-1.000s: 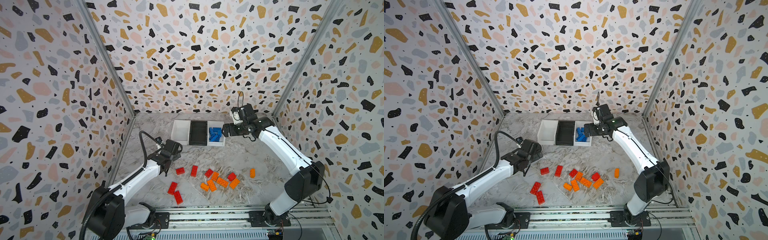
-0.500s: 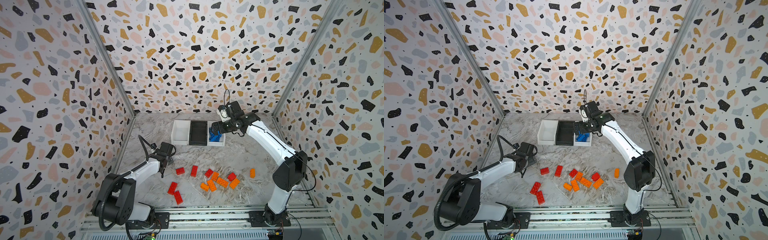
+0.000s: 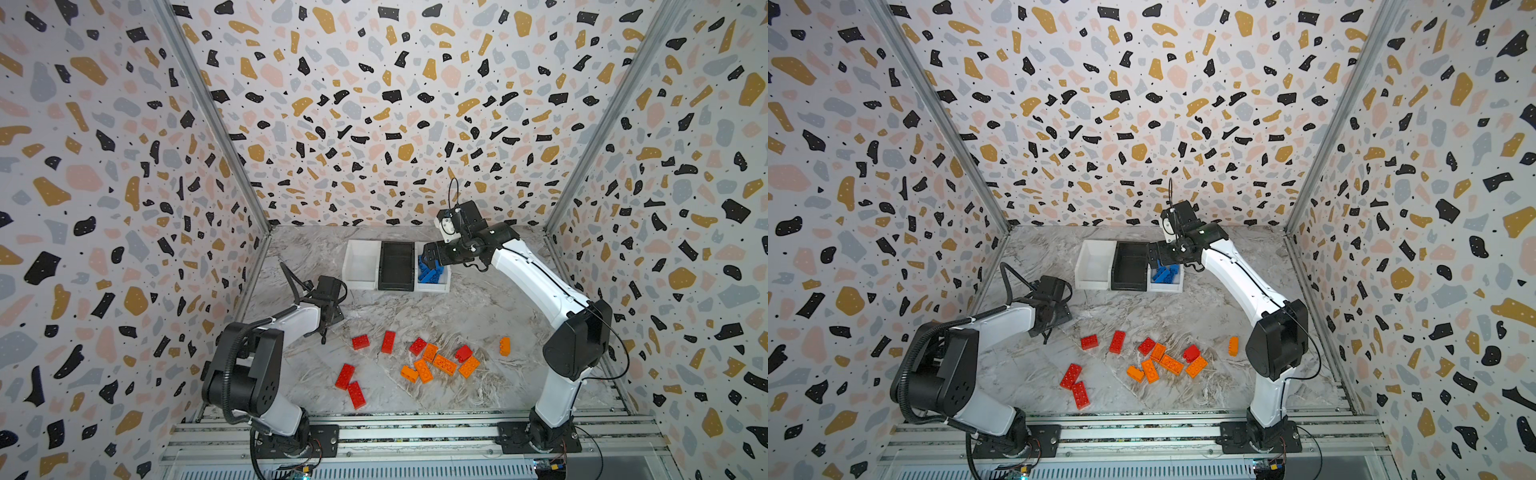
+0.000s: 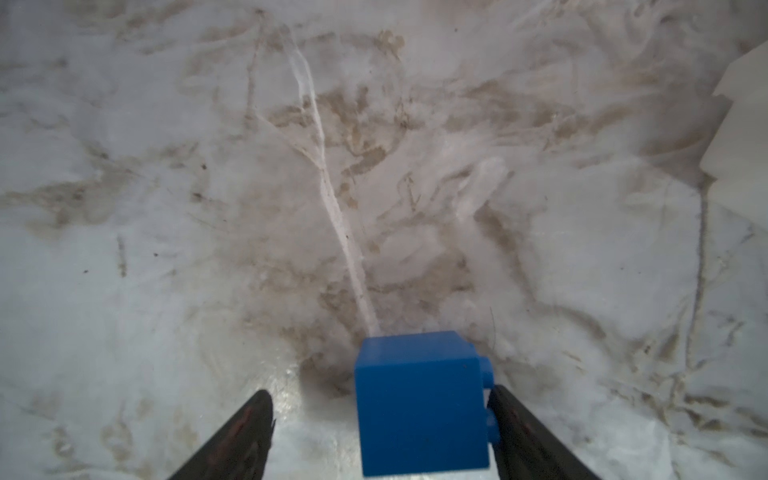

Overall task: Sort the legos into containers by color
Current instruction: 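Lower the left gripper onto a small blue brick and grasp it, then carry the small blue brick with the left gripper into the blue-filled white bin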

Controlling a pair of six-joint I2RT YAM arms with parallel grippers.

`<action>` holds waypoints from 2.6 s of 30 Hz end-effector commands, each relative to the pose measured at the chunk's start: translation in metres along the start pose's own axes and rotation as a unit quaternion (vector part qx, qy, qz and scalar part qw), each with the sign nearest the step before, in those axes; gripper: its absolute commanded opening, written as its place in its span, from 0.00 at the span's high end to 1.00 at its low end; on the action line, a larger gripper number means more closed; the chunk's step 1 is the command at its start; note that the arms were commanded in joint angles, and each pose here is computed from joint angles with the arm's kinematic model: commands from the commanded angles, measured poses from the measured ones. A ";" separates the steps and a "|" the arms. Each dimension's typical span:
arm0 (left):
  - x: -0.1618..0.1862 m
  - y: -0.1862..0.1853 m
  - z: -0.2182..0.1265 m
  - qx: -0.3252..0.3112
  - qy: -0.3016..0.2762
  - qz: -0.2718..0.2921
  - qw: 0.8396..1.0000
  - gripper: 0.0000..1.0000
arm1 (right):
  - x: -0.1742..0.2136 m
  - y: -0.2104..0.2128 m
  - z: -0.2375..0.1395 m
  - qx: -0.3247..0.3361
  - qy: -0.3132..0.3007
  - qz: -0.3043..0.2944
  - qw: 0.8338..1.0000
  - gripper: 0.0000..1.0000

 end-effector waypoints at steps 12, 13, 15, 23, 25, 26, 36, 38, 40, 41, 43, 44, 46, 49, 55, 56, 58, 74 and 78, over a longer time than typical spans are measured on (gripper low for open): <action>-0.011 -0.020 0.021 0.000 0.012 0.038 0.999 0.64 | 0.006 0.006 -0.020 0.033 0.003 0.023 0.999 0.01; -0.012 -0.021 0.021 -0.001 0.013 0.040 0.999 0.67 | 0.008 0.005 -0.024 0.037 0.002 0.026 0.999 0.01; -0.013 -0.023 0.021 0.000 0.016 0.044 0.999 0.68 | 0.013 0.004 -0.030 0.044 0.000 0.030 0.999 0.01; -0.022 -0.030 -0.009 0.021 0.007 0.061 0.998 0.68 | 0.040 0.002 -0.045 0.058 -0.001 0.056 0.997 0.01; -0.026 -0.036 -0.022 0.040 0.003 0.065 0.997 0.68 | 0.045 0.000 -0.048 0.061 0.000 0.061 0.996 0.01; -0.028 -0.043 -0.030 0.052 0.003 0.069 0.996 0.68 | 0.046 0.000 -0.050 0.063 -0.001 0.061 0.996 0.01; -0.022 -0.182 -0.106 0.152 -0.050 0.168 0.973 0.67 | 0.071 -0.014 -0.085 0.093 -0.013 0.077 0.993 0.01; -0.015 -0.211 -0.115 0.176 -0.052 0.180 0.966 0.66 | 0.079 -0.018 -0.094 0.097 -0.019 0.087 0.991 0.01; -0.006 -0.238 -0.120 0.196 -0.052 0.192 0.960 0.66 | 0.087 -0.022 -0.102 0.102 -0.024 0.098 0.990 0.01; -0.001 -0.251 -0.122 0.206 -0.051 0.197 0.957 0.66 | 0.091 -0.024 -0.105 0.104 -0.025 0.102 0.989 0.01; 0.010 -0.274 -0.120 0.225 -0.041 0.207 0.951 0.66 | 0.098 -0.028 -0.112 0.109 -0.028 0.110 0.987 0.01; 0.014 -0.283 -0.119 0.237 -0.037 0.208 0.948 0.66 | 0.101 -0.031 -0.115 0.112 -0.030 0.114 0.987 0.01; 0.019 -0.300 -0.117 0.259 -0.031 0.204 0.944 0.66 | 0.105 -0.034 -0.118 0.114 -0.030 0.121 0.986 0.01; 0.026 -0.318 -0.112 0.276 -0.030 0.200 0.940 0.65 | 0.110 -0.040 -0.126 0.121 -0.032 0.125 0.984 0.01; 0.030 -0.340 -0.103 0.298 -0.021 0.182 0.937 0.65 | 0.115 -0.048 -0.136 0.129 -0.035 0.131 0.982 0.01; 0.030 -0.343 -0.104 0.302 -0.021 0.181 0.936 0.65 | 0.116 -0.049 -0.137 0.130 -0.034 0.131 0.982 0.01; 0.030 -0.347 -0.104 0.310 -0.021 0.177 0.934 0.64 | 0.117 -0.051 -0.137 0.132 -0.034 0.133 0.982 0.01; -0.004 -0.326 -0.163 0.351 -0.085 0.130 0.923 0.00 | 0.109 -0.056 -0.135 0.115 -0.042 0.121 0.985 0.01; -0.011 -0.274 -0.180 0.309 -0.109 0.102 0.939 0.00 | 0.100 -0.051 -0.133 0.080 -0.051 0.116 0.989 0.01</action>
Point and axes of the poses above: each gripper's point midway between its finger pads, its own z axis out along the fingers, its own y axis along the line the jaws close on, x = y × z, the point moved 8 cm from there along -z, back along the fingers, and after that the axes turned 10 degrees about -z, right-handed, at the moved point
